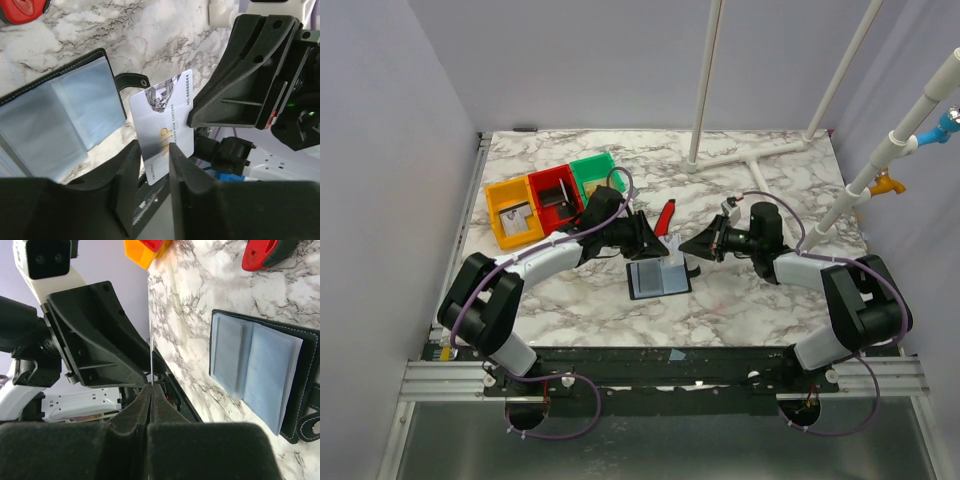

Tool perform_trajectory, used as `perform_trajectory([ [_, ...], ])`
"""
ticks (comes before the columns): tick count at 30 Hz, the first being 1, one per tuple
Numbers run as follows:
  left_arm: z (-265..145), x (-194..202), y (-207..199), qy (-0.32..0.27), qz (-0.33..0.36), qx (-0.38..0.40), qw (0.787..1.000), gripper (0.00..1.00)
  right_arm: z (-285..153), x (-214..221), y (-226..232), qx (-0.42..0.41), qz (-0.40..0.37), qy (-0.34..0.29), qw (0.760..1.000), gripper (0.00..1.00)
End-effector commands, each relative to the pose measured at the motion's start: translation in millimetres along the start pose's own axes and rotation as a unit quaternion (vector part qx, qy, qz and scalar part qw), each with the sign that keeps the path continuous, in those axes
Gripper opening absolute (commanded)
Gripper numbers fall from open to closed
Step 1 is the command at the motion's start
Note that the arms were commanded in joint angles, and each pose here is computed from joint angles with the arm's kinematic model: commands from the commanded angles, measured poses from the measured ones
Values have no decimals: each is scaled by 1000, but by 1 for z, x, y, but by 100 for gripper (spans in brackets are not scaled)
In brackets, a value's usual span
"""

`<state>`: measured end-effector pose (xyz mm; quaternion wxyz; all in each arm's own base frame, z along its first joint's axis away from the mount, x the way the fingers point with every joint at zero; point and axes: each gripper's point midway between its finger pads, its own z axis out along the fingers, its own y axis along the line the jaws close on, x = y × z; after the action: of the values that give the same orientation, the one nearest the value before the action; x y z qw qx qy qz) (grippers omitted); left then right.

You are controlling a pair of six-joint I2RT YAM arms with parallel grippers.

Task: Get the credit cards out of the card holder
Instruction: Place the credit card in the storage box.

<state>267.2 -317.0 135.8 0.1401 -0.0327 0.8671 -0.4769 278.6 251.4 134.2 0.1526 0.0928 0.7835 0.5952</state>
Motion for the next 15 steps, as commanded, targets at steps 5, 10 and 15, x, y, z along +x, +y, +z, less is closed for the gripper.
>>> perform_trajectory([
  [5,-8,-2,-24,-1,5,49,999,11,-3,-2,20,-28,-22,4,999,1],
  [10,-10,-3,-29,-2,7,57,998,0,-3,-1,18,-25,-22,4,999,1],
  [15,-12,-3,-35,-1,6,69,998,0,-3,-1,12,-17,-25,2,1000,1],
])
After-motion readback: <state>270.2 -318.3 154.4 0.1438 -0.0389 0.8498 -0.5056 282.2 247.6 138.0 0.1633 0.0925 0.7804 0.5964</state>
